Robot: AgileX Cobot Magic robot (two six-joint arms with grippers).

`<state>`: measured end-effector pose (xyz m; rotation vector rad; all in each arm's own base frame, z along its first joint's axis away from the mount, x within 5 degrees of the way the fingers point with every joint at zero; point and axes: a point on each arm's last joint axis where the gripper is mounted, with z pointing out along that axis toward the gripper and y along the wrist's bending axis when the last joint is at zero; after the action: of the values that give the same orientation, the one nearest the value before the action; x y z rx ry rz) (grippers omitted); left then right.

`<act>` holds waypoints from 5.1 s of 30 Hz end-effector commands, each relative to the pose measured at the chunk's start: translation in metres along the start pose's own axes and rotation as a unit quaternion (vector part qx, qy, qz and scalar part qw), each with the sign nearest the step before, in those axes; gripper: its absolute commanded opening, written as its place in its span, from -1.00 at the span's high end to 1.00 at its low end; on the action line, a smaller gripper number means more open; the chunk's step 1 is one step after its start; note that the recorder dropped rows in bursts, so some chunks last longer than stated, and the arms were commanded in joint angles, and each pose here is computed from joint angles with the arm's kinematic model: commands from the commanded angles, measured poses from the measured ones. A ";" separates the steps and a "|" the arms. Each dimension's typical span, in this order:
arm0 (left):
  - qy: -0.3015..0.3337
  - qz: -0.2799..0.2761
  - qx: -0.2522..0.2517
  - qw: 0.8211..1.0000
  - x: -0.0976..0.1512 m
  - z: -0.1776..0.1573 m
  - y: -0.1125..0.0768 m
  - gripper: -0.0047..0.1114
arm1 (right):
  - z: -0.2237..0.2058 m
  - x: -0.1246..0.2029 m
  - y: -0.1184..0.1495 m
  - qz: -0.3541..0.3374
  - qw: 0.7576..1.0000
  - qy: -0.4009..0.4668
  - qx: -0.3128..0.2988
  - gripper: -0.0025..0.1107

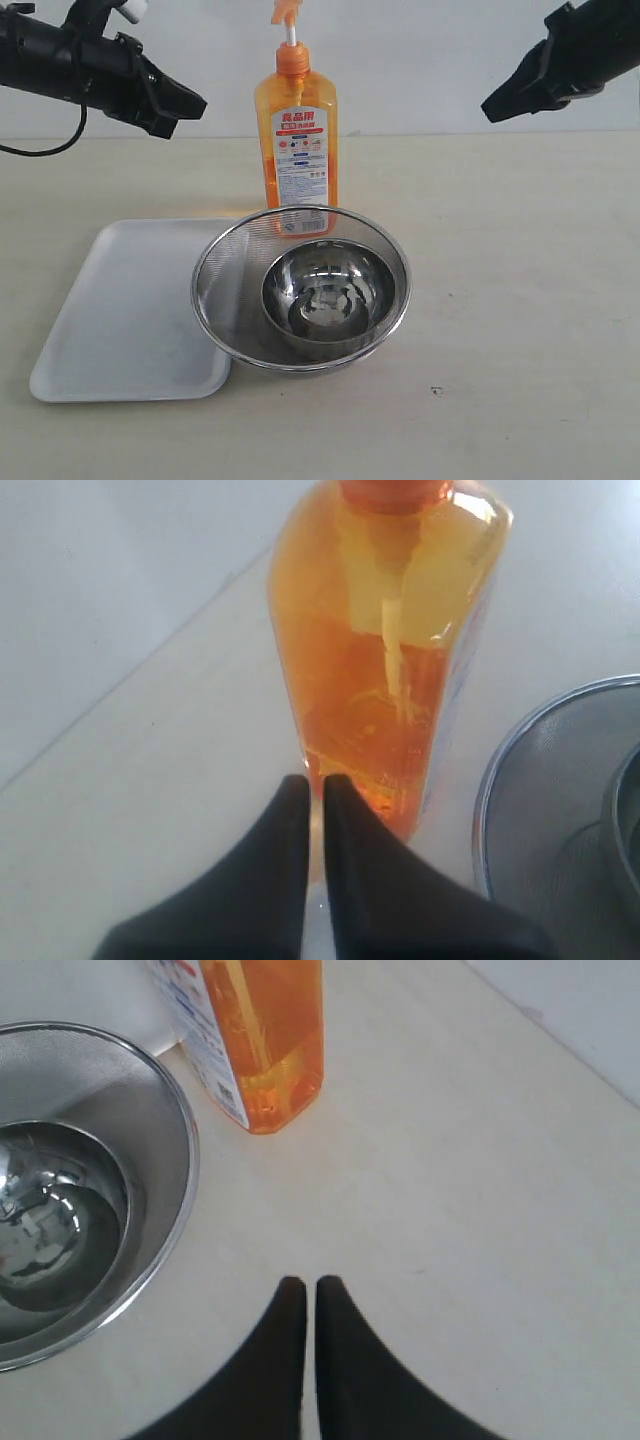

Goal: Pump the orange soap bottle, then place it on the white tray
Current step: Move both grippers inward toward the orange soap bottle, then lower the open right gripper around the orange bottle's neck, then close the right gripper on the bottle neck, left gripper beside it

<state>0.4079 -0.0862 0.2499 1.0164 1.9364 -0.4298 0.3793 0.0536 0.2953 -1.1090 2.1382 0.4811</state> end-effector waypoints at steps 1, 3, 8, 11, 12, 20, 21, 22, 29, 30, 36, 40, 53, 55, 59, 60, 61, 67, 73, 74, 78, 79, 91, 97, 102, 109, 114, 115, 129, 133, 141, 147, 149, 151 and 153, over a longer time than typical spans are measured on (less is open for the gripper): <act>-0.015 0.013 0.011 1.000 -0.007 0.003 0.005 0.84 | 0.007 -0.004 -0.004 -0.020 0.999 -0.009 -0.036 0.96; -0.016 0.013 0.013 1.000 -0.007 0.006 0.007 0.84 | 0.012 -0.006 -0.007 -0.028 0.998 -0.017 -0.045 0.96; -0.013 0.009 0.030 0.999 -0.002 0.017 0.011 0.84 | 0.026 -0.006 -0.015 -0.034 0.997 -0.044 -0.061 0.96; -0.012 0.004 0.034 0.999 0.001 0.025 0.013 0.84 | 0.035 -0.006 -0.022 -0.033 0.996 -0.054 -0.062 0.96; -0.011 0.004 0.035 0.999 0.002 0.026 0.014 0.84 | 0.036 -0.006 -0.023 -0.034 0.996 -0.055 -0.060 0.96; -0.017 0.016 0.047 0.999 0.002 0.028 0.012 0.84 | 0.051 -0.010 -0.037 -0.040 0.993 -0.089 -0.064 0.96; -0.019 0.014 0.049 0.999 0.002 0.028 0.011 0.84 | 0.053 -0.011 -0.038 -0.040 0.992 -0.098 -0.074 0.96; -0.023 0.010 0.049 0.998 0.001 0.028 0.011 0.84 | 0.055 -0.012 -0.038 -0.041 0.990 -0.104 -0.082 0.96; -0.043 0.014 0.069 0.997 -0.003 0.027 0.008 0.84 | 0.069 -0.019 -0.045 -0.037 0.981 -0.134 -0.138 0.96; -0.045 0.012 0.068 0.997 -0.003 0.027 0.008 0.84 | 0.073 -0.020 -0.045 -0.039 0.980 -0.136 -0.140 0.96; -0.061 0.002 0.077 0.995 -0.001 0.032 0.008 0.84 | 0.097 -0.035 -0.039 -0.072 0.976 -0.139 -0.153 0.96; -0.057 -0.004 0.084 0.995 0.004 0.037 0.008 0.84 | 0.111 -0.043 -0.034 -0.090 0.979 -0.129 -0.129 0.96; -0.057 0.003 0.081 0.995 0.005 0.038 0.008 0.84 | 0.124 -0.048 -0.033 -0.090 0.987 -0.107 -0.077 0.22; -0.060 0.001 0.081 0.995 0.004 0.038 0.008 0.84 | 0.125 -0.049 -0.035 -0.079 0.989 -0.109 -0.067 0.19; -0.068 -0.004 0.077 0.995 0.003 0.038 0.009 0.84 | 0.126 -0.050 -0.034 -0.079 0.989 -0.111 -0.062 0.19; -0.070 -0.002 0.077 0.995 0.003 0.038 0.009 0.84 | 0.127 -0.051 -0.033 -0.080 0.989 -0.111 -0.063 0.19; -0.070 -0.002 0.077 0.995 0.003 0.038 0.009 0.84 | 0.128 -0.052 -0.031 -0.080 0.989 -0.110 -0.066 0.19; -0.070 -0.002 0.077 0.995 0.003 0.038 0.009 0.84 | 0.132 -0.053 -0.026 -0.026 0.992 -0.095 -0.076 -0.34; -0.070 -0.002 0.077 0.995 0.003 0.038 0.009 0.84 | 0.133 -0.047 -0.026 0.004 0.995 -0.057 -0.077 -0.45; -0.070 -0.002 0.077 0.995 0.003 0.038 0.009 0.84 | 0.133 -0.046 -0.025 0.006 0.995 -0.054 -0.084 -0.45; -0.070 -0.002 0.077 0.995 0.003 0.038 0.009 0.84 | 0.132 -0.045 -0.020 0.004 0.993 -0.045 -0.111 -0.45; -0.070 -0.002 0.077 0.995 0.003 0.038 0.009 0.84 | 0.131 -0.044 -0.018 -0.005 0.992 -0.042 -0.121 -0.45; -0.071 0.006 0.078 0.994 0.003 0.038 0.009 0.84 | 0.130 -0.047 -0.013 -0.138 0.977 -0.081 -0.142 -0.45; -0.071 0.013 0.075 0.995 0.003 0.038 0.009 0.84 | 0.130 -0.053 -0.013 -0.173 0.969 -0.119 -0.131 -0.45; -0.074 0.004 0.084 0.994 0.006 0.044 0.011 0.84 | 0.134 -0.060 -0.010 -0.189 0.966 -0.133 -0.114 -0.45; -0.082 0.003 0.089 0.993 0.006 0.053 0.017 0.84 | 0.139 -0.063 -0.008 -0.216 0.964 -0.130 -0.089 -0.45; -0.098 -0.005 0.093 0.991 0.004 0.059 0.022 0.84 | 0.140 -0.065 -0.012 -0.223 0.964 -0.133 -0.065 -0.45; -0.099 -0.005 0.099 0.990 0.004 0.062 0.023 0.84 | 0.140 -0.065 -0.012 -0.229 0.962 -0.134 -0.062 -0.45; -0.099 -0.004 0.100 0.990 0.007 0.068 0.026 0.84 | 0.171 -0.067 0.002 -0.252 0.956 -0.138 -0.053 -0.45; -0.099 -0.003 0.102 0.990 0.006 0.069 0.024 0.84 | 0.186 -0.065 0.007 -0.259 0.955 -0.138 -0.051 -0.45; -0.097 -0.002 0.124 0.987 0.006 0.090 0.006 0.84 | 0.193 -0.069 0.013 -0.259 0.954 -0.143 -0.043 -0.45; -0.114 0.001 0.121 0.986 -0.003 0.088 0.009 0.84 | 0.192 -0.069 0.013 -0.220 0.964 -0.144 -0.048 -0.45; -0.123 0.002 0.117 0.985 -0.009 0.087 0.012 0.84 | 0.192 -0.069 0.014 -0.210 0.965 -0.145 -0.055 -0.45; -0.123 0.002 0.121 0.985 -0.010 0.089 0.009 0.84 | 0.192 -0.069 0.017 -0.216 0.962 -0.148 -0.074 -0.45; -0.123 0.003 0.124 0.985 -0.010 0.091 0.006 0.84 | 0.191 -0.069 0.019 -0.216 0.961 -0.151 -0.083 -0.45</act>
<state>0.4722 -0.1252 0.2023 1.0424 1.7397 -0.6845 0.4756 0.2052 0.2062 -1.4181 1.6015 0.4906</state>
